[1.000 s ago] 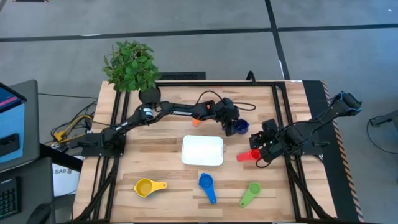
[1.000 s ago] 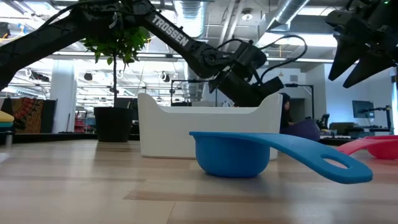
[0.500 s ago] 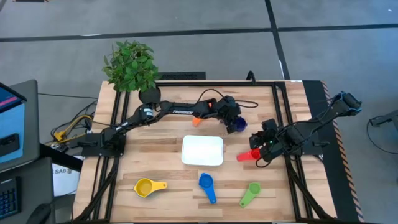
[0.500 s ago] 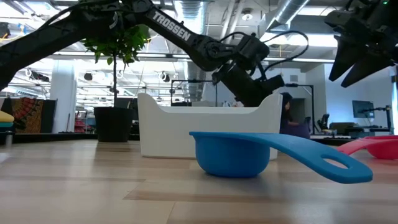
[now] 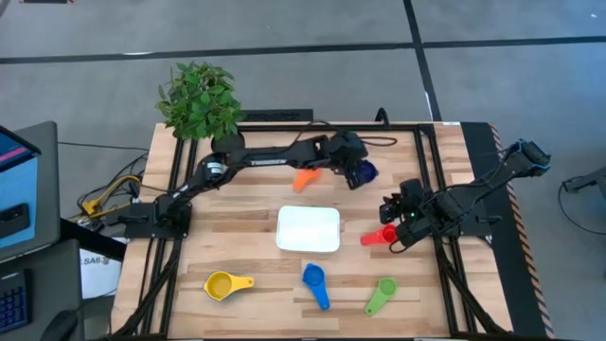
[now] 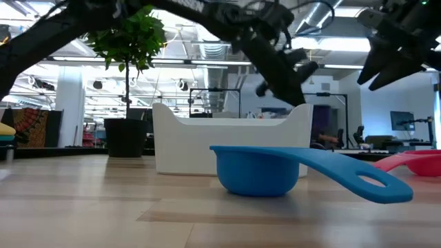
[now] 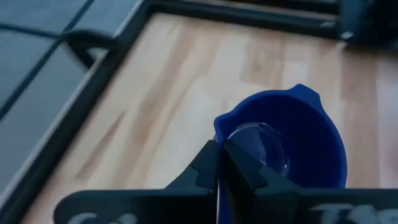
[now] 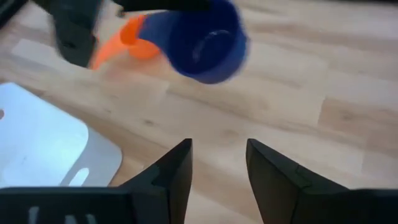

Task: Nest measuring cups in basket
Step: Stack the purple measuring cup into the yellow measuring cup

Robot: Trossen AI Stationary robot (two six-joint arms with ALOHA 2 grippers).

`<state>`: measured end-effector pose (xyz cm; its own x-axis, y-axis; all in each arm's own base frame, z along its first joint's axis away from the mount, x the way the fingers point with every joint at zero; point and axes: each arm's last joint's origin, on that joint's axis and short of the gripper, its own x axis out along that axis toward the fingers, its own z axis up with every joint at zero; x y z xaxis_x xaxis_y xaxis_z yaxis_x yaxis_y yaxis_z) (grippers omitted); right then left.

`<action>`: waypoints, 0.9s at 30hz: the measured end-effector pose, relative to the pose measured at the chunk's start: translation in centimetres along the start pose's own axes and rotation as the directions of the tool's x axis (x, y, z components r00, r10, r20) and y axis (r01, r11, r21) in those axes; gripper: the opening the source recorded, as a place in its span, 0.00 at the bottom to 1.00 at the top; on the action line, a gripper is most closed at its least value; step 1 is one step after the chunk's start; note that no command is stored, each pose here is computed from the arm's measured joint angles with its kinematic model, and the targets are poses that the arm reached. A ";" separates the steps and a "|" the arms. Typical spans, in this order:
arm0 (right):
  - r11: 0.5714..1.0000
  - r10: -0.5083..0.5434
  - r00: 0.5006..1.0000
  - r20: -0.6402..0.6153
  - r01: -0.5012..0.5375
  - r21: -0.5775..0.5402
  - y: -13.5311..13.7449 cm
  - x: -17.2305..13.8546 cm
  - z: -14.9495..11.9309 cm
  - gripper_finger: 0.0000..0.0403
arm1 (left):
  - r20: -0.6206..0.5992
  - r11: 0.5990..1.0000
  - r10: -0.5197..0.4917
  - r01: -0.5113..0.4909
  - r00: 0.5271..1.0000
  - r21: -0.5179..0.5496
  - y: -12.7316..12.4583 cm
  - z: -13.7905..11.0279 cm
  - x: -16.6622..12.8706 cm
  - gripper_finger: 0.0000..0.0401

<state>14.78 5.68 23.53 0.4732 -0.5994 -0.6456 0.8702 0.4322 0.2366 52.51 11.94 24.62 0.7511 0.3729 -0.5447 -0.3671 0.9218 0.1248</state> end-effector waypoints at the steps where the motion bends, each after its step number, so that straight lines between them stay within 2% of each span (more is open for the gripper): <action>1: 1.000 0.000 1.000 0.022 0.001 -0.010 0.0 0.0 0.1 0.45 | -0.013 1.000 0.025 -0.025 1.000 -0.005 0.2 0.3 -0.8 0.00; 6: 0.999 0.014 0.993 0.119 -0.008 -0.050 -0.2 -0.2 0.6 0.50 | -0.083 0.989 0.147 -0.148 0.986 -0.009 1.1 1.7 -4.6 0.00; 11: 0.994 0.069 0.980 0.186 -0.051 -0.100 0.6 -0.3 0.8 0.55 | -0.137 0.973 0.227 -0.231 0.964 -0.010 0.4 1.8 -8.3 0.00; 16: 0.982 0.098 0.966 0.239 -0.054 -0.183 1.6 0.0 1.2 0.55 | -0.157 0.941 0.319 -0.332 0.935 -0.066 -0.8 0.2 -12.4 0.00; 19: 0.976 0.104 0.962 0.252 -0.049 -0.214 2.0 0.8 1.4 0.55 | -0.154 0.902 0.393 -0.412 0.907 -0.126 -1.6 -1.9 -15.3 0.00; 21: 0.970 0.133 0.961 0.241 -0.077 -0.229 2.4 1.4 1.6 0.55 | -0.134 0.875 0.418 -0.438 0.898 -0.207 -2.3 -3.6 -17.3 0.00; 24: 0.944 0.264 0.945 0.195 -0.212 -0.252 3.6 2.8 2.2 0.55 | -0.111 0.824 0.456 -0.466 0.883 -0.323 -3.4 -6.4 -20.3 0.00; 25: 0.920 0.339 0.923 0.180 -0.285 -0.268 4.0 3.3 2.5 0.55 | -0.096 0.807 0.464 -0.465 0.881 -0.363 -3.8 -7.3 -21.3 0.00; 27: 0.831 0.532 0.832 0.158 -0.476 -0.288 5.2 4.1 3.2 0.55 | -0.060 0.777 0.476 -0.452 0.877 -0.439 -4.6 -9.0 -23.3 0.00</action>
<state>21.66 3.32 24.47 0.8780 -0.3753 -0.2970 0.4582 0.8385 0.2950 31.75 -1.95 29.32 0.4510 0.7599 -0.4681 -0.8653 0.5009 -0.0206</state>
